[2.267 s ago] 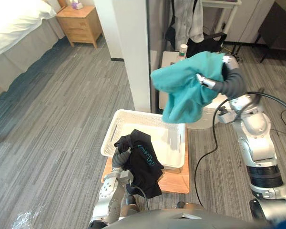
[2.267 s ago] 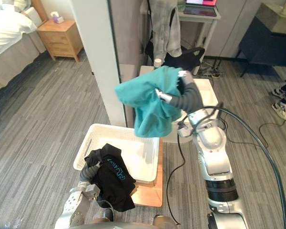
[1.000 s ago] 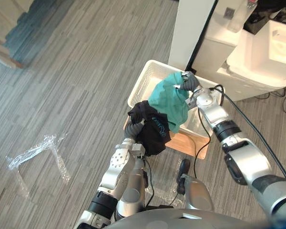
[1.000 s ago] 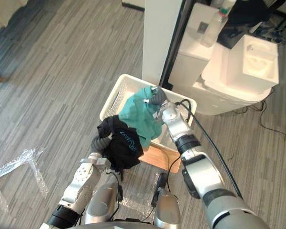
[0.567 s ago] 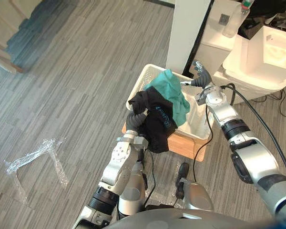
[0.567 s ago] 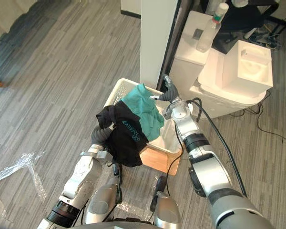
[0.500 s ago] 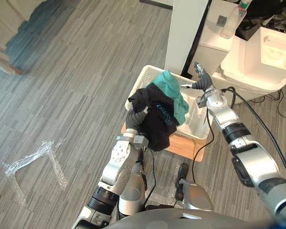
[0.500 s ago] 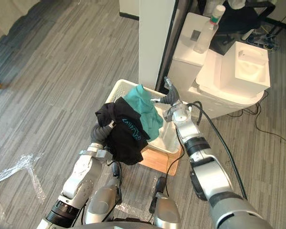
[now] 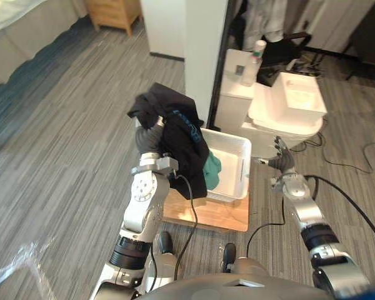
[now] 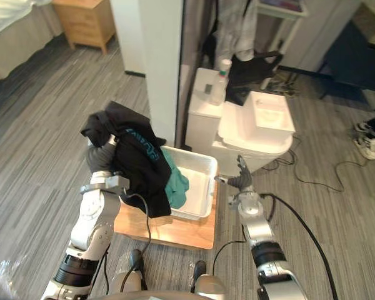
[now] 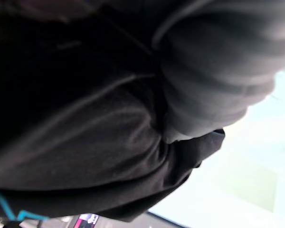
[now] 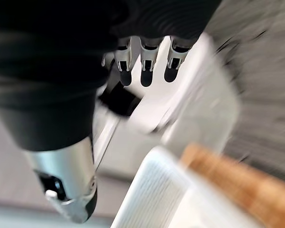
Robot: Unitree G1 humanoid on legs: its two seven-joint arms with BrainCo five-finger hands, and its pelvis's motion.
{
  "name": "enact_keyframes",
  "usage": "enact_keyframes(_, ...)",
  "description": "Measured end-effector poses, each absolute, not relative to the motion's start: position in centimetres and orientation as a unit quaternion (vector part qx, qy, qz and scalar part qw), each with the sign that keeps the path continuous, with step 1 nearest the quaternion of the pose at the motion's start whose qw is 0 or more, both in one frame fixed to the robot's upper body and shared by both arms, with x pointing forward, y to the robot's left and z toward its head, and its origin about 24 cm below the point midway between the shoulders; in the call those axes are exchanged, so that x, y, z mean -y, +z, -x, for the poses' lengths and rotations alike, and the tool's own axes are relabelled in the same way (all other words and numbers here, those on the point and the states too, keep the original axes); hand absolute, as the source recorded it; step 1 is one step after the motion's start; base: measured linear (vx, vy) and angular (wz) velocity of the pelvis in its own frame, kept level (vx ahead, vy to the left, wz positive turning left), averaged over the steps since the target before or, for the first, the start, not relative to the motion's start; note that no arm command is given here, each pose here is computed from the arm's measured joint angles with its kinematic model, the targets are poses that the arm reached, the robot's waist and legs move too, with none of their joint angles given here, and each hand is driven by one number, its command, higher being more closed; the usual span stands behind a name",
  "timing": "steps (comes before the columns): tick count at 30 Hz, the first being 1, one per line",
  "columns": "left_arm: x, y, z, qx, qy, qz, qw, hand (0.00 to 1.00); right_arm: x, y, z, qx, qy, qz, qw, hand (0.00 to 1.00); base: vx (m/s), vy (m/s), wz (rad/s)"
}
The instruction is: Tidy the bed and pick cloth on bed and put in laundry
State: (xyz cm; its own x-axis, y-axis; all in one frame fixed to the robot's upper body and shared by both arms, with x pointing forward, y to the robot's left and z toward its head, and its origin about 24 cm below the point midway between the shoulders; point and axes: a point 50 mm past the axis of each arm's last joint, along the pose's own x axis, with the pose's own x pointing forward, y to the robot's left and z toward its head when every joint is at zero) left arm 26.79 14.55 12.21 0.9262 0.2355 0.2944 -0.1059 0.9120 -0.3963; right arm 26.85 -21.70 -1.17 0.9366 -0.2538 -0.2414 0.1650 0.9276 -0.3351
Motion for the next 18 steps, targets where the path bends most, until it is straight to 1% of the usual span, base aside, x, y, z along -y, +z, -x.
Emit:
enact_keyframes(3,-16.1,11.9,-28.1,0.165,0.141,0.155,0.964,1.0,24.5,-1.2,-24.3,-0.144,-0.172,0.146,0.964,0.0,-0.03,-0.02,-0.35)
enact_keyframes(5,-17.7,11.8,-28.7,0.159,0.173,0.126,0.964,1.0,25.6,-1.3,-23.3,-0.148,-0.193,0.144,0.959,0.0,-0.03,-0.002,-0.41)
enact_keyframes(8,-19.5,11.0,-29.6,0.138,0.198,0.069,0.968,1.0,27.3,-2.5,-21.0,-0.183,-0.219,0.143,0.948,0.0,0.02,-0.023,-0.32)
enact_keyframes(11,-21.0,9.5,-30.0,0.106,0.218,0.017,0.97,1.0,28.3,-3.4,-19.1,-0.214,-0.227,0.138,0.94,0.0,0.05,-0.006,-0.3)
enact_keyframes(15,-22.1,7.7,-30.1,0.064,0.233,-0.051,0.969,1.0,28.6,-5.4,-16.8,-0.265,-0.218,0.117,0.932,0.0,0.06,0.006,-0.29)
enact_keyframes(17,-22.6,6.7,-30.1,0.035,0.232,-0.103,0.967,1.0,28.8,-7.0,-15.1,-0.312,-0.209,0.108,0.921,0.0,0.06,0.001,-0.22)
enact_keyframes(18,-22.7,6.4,-30.1,0.028,0.232,-0.113,0.966,1.0,28.8,-7.5,-14.5,-0.325,-0.207,0.105,0.917,0.0,0.08,-0.002,-0.05)
